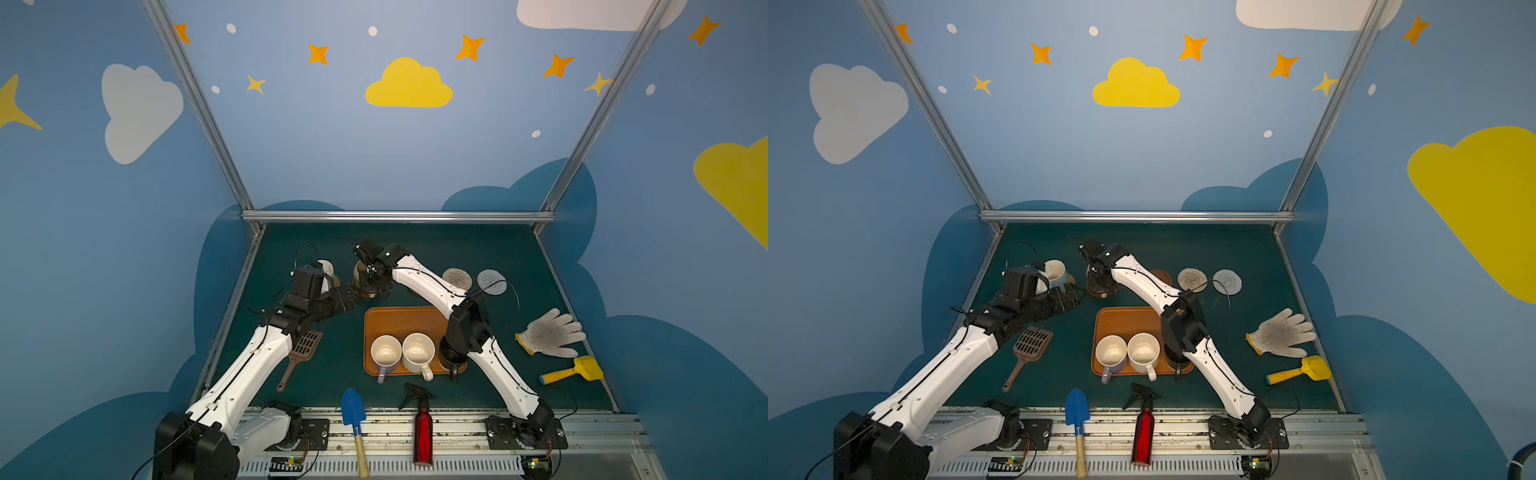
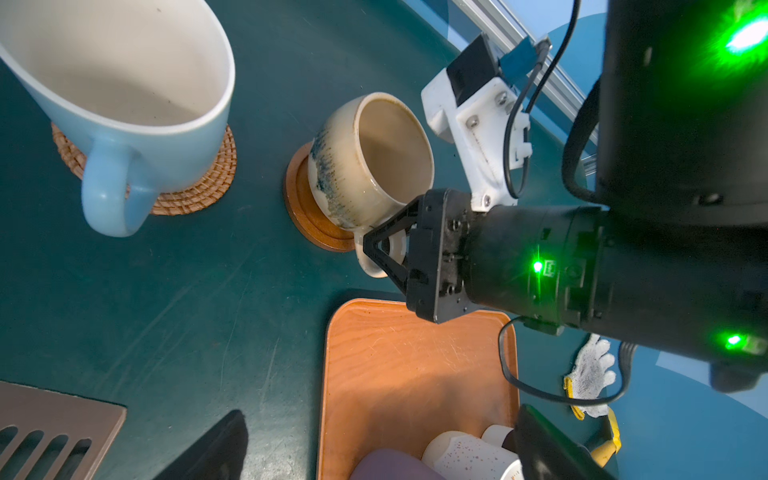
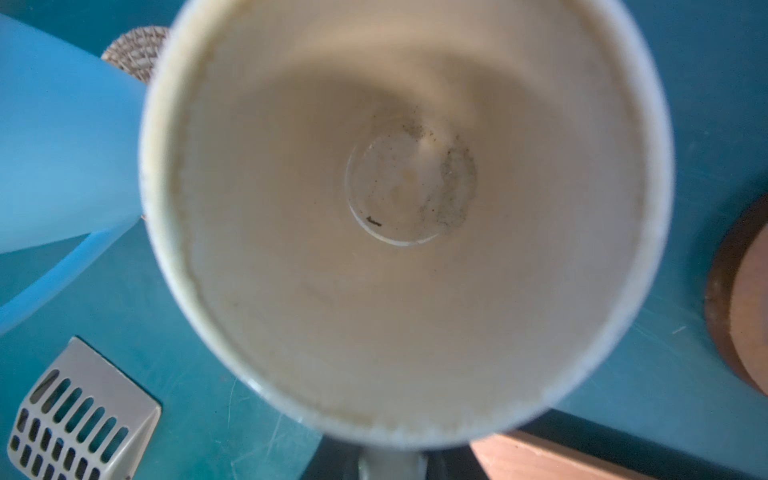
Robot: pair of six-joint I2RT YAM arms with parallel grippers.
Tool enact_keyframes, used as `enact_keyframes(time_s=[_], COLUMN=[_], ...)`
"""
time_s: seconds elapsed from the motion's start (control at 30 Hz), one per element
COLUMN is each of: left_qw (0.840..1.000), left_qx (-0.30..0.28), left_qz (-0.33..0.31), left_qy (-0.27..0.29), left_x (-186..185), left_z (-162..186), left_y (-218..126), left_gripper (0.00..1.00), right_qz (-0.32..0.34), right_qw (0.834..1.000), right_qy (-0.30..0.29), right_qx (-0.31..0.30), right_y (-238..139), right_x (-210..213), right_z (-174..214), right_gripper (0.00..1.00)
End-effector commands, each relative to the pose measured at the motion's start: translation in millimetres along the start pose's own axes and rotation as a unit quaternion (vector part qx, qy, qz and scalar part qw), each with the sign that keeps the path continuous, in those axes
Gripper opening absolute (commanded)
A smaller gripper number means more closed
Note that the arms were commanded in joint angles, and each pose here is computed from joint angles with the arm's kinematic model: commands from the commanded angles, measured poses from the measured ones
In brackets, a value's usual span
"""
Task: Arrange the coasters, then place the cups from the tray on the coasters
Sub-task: 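Lower the cream mug onto the wooden coaster and open the right gripper, then raise the right gripper off the cream mug while the left gripper nears the tray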
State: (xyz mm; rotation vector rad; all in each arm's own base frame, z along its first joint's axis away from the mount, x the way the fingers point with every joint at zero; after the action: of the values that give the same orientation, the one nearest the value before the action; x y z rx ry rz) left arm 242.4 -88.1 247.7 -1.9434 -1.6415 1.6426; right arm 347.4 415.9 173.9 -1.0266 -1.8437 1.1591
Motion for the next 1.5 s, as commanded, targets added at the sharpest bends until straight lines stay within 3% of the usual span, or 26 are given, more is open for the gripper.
enact_keyframes(time_s=[0.0,0.1,0.27,0.43,1.47], left_qw=[1.000,1.000,1.000,1.000,1.000], left_qx=[-0.009,-0.008,-0.005,-0.002,0.005], left_qz=[0.012,0.014,0.010,0.014,0.017], left_qy=[0.002,0.003,0.002,0.000,-0.002], left_x=[-3,-3,-1,-1,-1], left_z=[-2,-2,-1,0,2], left_y=[-7,-7,-5,-4,-6], left_gripper=[0.99,0.99,0.99,0.99,0.99], right_qz=[0.001,-0.008,-0.020,-0.030,-0.072], right_qw=[1.000,1.000,1.000,0.999,0.997], right_qy=[0.001,0.002,0.005,0.016,0.007], right_qx=[0.002,0.001,-0.003,0.002,0.006], right_y=[-10,-11,-15,-15,-28], right_x=[6,6,8,6,13], right_z=[2,1,-1,-2,7], right_gripper=[0.00,0.02,0.20,0.30,0.31])
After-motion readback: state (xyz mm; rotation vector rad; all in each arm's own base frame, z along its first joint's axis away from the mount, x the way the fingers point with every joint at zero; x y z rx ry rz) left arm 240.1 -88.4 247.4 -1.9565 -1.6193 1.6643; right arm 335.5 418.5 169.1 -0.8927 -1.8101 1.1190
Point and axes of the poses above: each gripper's point midway between its finger pads, its own y axis out along the fingers, its own x axis along the line the jaws close on, z = x × y, the point moved 10 cm from there along -y, back along the fingers, and after that the axes turned 8 degrees about -y, right-handed, at the moved point
